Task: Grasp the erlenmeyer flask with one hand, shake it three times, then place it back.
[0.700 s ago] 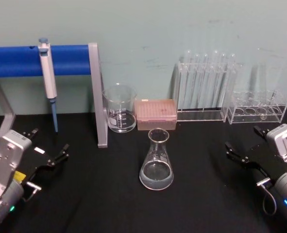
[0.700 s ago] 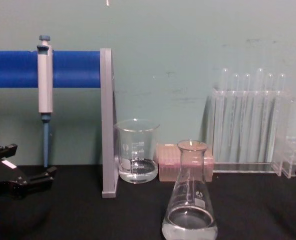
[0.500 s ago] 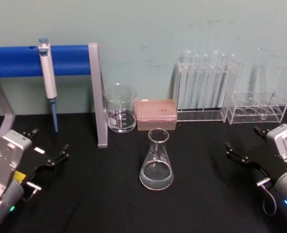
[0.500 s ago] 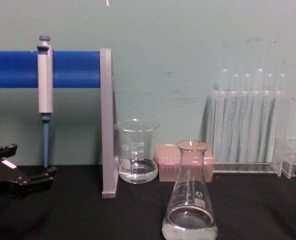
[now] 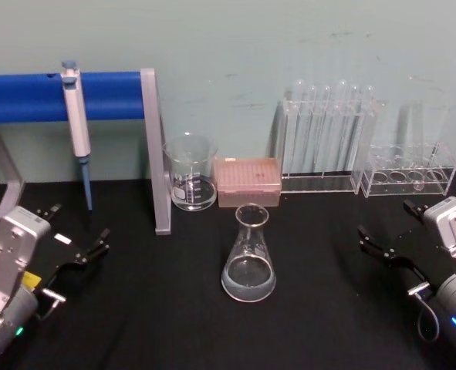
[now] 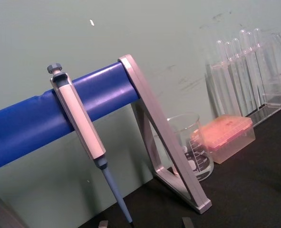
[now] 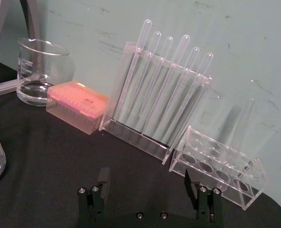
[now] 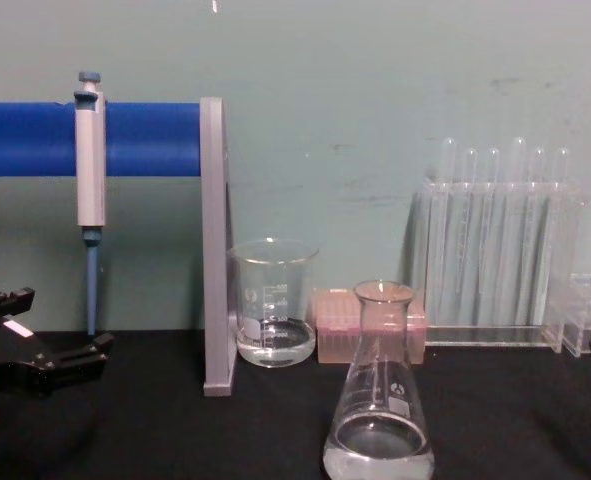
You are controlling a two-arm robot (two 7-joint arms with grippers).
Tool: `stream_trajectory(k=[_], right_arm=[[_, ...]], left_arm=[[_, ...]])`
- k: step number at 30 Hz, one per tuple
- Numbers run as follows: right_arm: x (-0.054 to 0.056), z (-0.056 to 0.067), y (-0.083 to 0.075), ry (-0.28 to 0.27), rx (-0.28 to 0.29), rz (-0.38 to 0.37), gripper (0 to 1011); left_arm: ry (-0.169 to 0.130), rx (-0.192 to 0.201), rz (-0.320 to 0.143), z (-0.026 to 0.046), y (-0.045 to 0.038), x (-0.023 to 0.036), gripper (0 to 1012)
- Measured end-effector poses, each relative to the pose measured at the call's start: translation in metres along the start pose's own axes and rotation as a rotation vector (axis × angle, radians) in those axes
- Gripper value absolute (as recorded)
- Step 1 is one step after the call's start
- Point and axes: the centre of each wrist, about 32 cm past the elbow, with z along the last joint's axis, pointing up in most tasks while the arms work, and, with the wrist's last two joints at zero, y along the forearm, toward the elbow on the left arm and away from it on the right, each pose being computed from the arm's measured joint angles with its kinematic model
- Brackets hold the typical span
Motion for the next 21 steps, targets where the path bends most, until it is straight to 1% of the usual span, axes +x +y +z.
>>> stream_trajectory(k=[6, 12, 16, 21], right_arm=[[0.001, 0.000, 0.000, -0.003, 0.000, 0.000, 1000], [0.007, 0.002, -0.006, -0.005, 0.019, 0.033, 1000], [0.012, 0.005, -0.011, 0.012, 0.035, 0.069, 1000], [0.017, 0.009, -0.018, 0.049, 0.061, 0.126, 1000]], left_arm=[[0.000, 0.000, 0.000, 0.0000, 0.0000, 0.0000, 1001], [0.000, 0.000, 0.000, 0.0000, 0.0000, 0.0000, 1001], [0.000, 0.000, 0.000, 0.0000, 0.0000, 0.0000, 1001], [0.000, 0.000, 0.000, 0.0000, 0.0000, 0.0000, 1001]])
